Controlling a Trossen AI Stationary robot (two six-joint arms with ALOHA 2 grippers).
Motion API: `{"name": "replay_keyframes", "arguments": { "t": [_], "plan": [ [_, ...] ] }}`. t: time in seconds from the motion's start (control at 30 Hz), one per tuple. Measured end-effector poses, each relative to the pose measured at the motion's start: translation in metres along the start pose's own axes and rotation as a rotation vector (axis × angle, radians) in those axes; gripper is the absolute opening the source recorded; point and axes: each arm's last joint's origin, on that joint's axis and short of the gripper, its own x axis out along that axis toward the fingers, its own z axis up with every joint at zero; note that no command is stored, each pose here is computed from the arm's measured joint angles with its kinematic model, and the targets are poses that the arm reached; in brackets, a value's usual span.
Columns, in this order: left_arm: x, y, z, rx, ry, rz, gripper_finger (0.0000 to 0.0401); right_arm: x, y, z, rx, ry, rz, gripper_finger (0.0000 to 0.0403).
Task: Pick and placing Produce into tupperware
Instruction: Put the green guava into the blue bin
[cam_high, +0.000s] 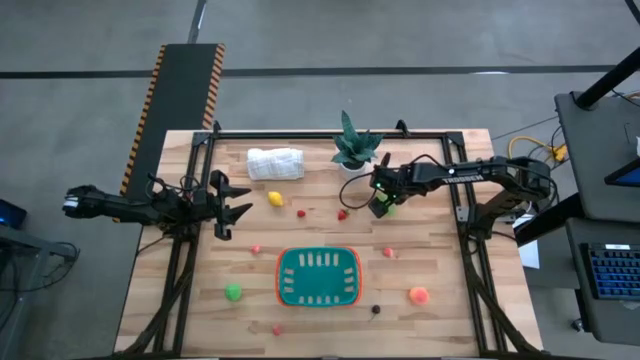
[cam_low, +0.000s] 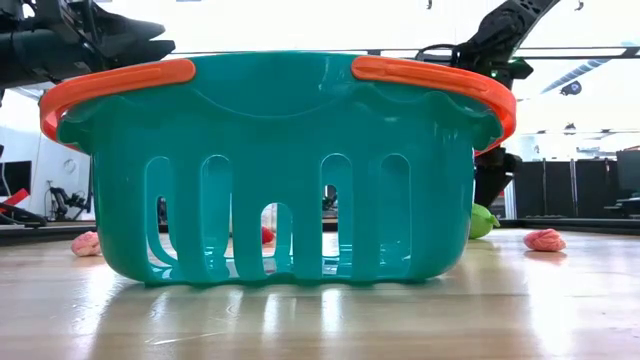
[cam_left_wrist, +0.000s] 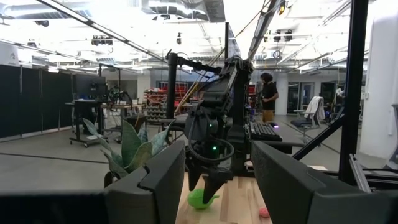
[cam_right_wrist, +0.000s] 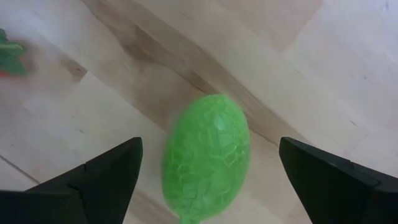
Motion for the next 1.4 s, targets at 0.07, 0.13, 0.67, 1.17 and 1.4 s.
{"name": "replay_keyframes", "arguments": {
  "t": [0.07,0.13,0.67,1.17,1.4],
  "plan": [
    [0.0,0.0,0.0,0.0,0.001,0.0,0.0173,0.002,0.0,-0.001,0.001,-0.007,0.005,0.037],
    [0.0,0.0,0.0,0.0,0.0,0.0,0.0173,0.003,0.0,-0.001,0.003,-0.017,0.012,0.037],
    [0.0,0.0,-0.001,0.001,0.003,-0.001,0.0173,0.011,-0.002,-0.007,0.008,-0.014,0.013,0.037],
    [0.0,0.0,-0.001,0.003,0.009,-0.001,0.0173,0.013,-0.003,-0.009,0.008,-0.012,0.009,0.0342],
    [0.0,0.0,-0.002,0.003,0.009,-0.001,0.0173,0.02,-0.004,-0.011,0.011,0.015,-0.01,0.0325]
  ]
}}
